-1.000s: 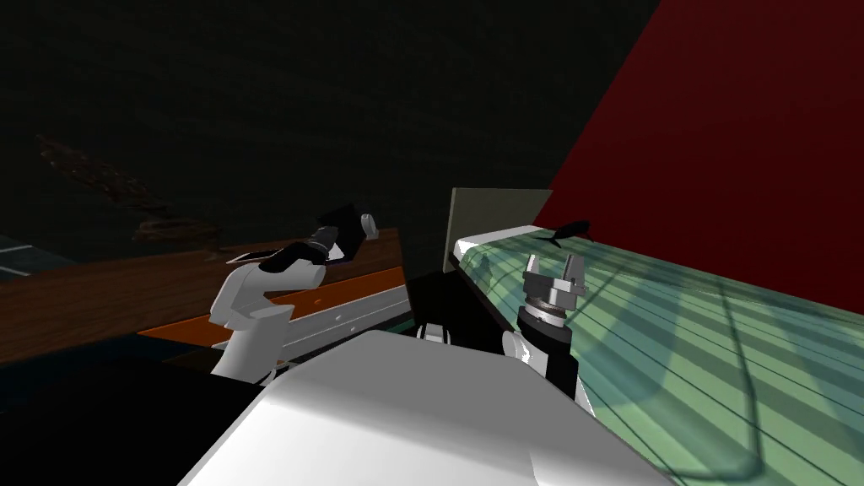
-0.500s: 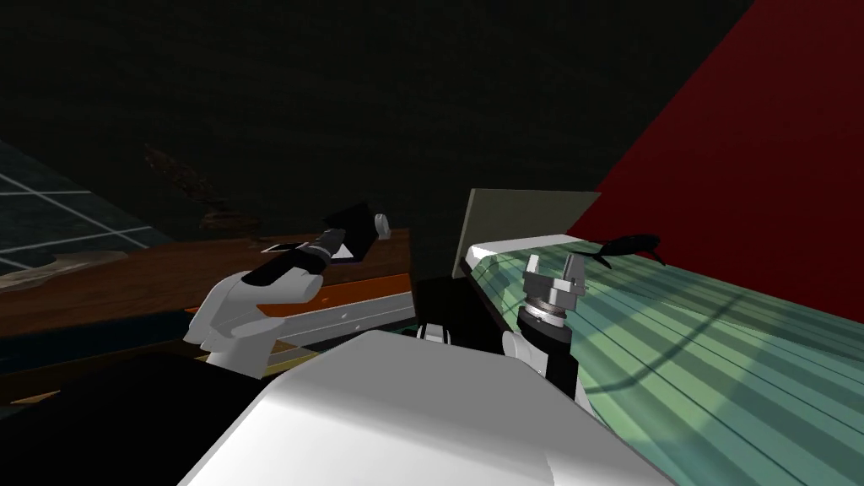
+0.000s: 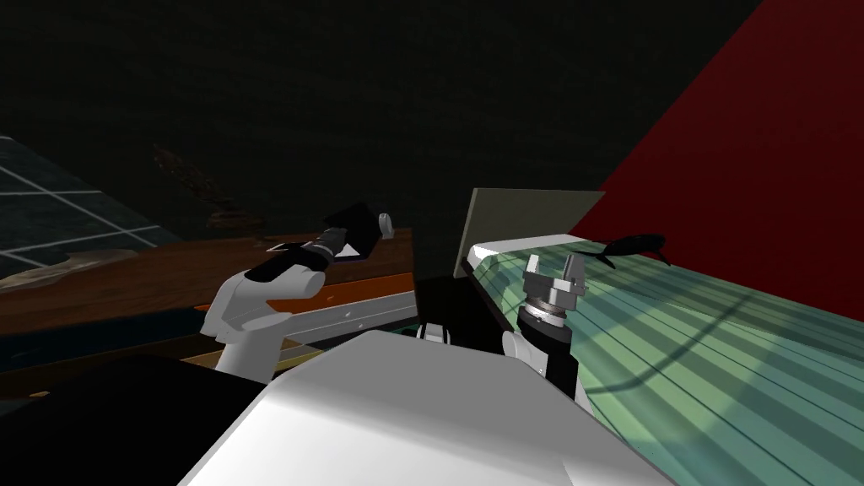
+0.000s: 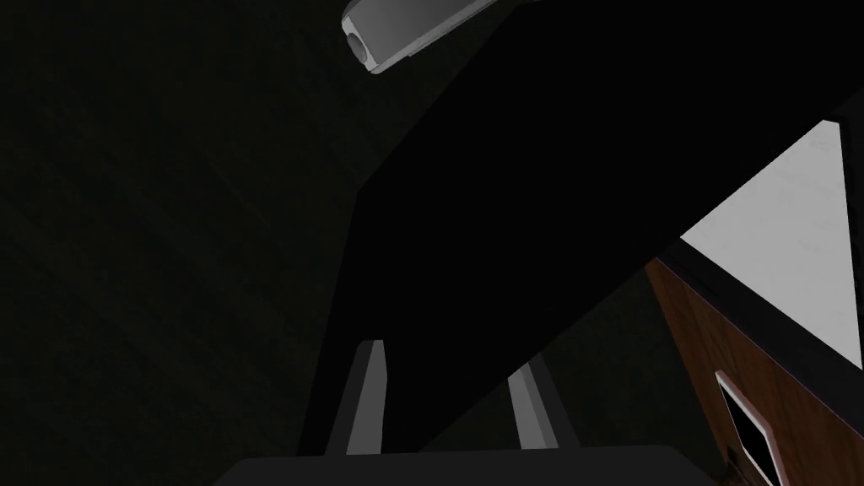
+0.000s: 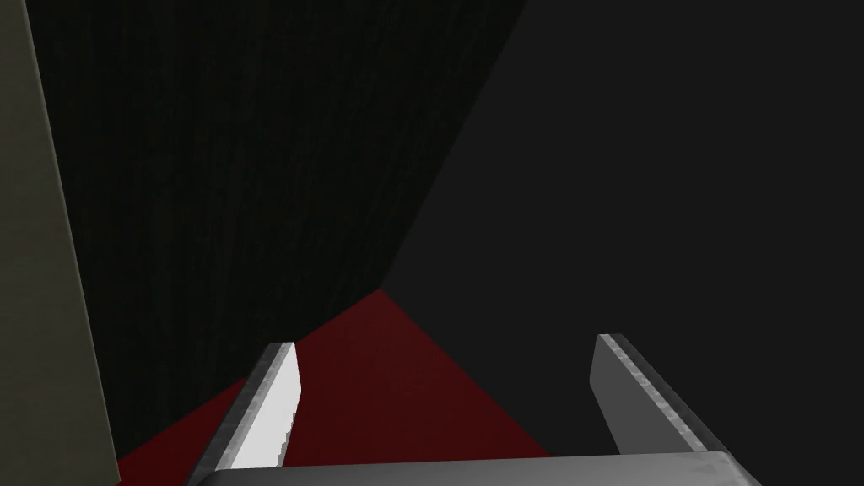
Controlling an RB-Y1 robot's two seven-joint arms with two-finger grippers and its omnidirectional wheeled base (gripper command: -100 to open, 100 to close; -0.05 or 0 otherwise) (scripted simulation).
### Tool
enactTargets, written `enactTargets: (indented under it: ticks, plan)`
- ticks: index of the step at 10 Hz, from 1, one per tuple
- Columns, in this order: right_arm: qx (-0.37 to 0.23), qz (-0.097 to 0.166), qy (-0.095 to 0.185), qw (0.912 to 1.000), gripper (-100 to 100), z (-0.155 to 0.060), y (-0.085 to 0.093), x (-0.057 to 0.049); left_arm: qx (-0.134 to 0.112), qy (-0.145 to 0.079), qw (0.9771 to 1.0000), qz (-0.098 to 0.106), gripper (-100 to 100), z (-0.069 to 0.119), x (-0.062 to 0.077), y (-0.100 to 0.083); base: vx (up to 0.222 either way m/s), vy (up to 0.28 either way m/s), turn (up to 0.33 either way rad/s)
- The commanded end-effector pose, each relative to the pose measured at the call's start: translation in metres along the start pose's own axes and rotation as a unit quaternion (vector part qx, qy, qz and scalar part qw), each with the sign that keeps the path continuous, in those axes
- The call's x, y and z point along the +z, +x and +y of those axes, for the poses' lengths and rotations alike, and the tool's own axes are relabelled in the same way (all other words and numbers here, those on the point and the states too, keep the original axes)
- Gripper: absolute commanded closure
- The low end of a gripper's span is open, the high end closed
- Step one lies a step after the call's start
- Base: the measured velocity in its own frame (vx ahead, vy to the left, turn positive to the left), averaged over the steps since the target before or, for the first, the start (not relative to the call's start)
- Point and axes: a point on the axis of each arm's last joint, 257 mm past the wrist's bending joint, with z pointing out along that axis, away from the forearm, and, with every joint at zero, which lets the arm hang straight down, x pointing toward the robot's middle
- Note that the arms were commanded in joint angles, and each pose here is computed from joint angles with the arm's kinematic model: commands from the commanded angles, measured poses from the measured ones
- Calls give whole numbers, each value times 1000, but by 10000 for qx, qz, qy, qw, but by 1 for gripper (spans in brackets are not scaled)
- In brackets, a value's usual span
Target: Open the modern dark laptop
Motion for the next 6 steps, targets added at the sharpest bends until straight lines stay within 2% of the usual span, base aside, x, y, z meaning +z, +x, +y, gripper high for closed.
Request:
enactTargets:
  ticks: [1,4,5,6]
  plan:
    - [0,0,0,10000,0,0,0,0,-561,33,9984,54,100,-2,6,3,-24,58,6]
    - [1,0,0,10000,0,0,0,0,-1170,50,9930,134,100,-2,13,7,-23,46,-6]
    - [1,0,0,10000,0,0,0,0,-1027,21,9946,118,100,0,12,6,-8,19,-6]
    - [1,0,0,10000,0,0,0,0,-1469,24,9890,147,100,5,19,10,-20,28,45]
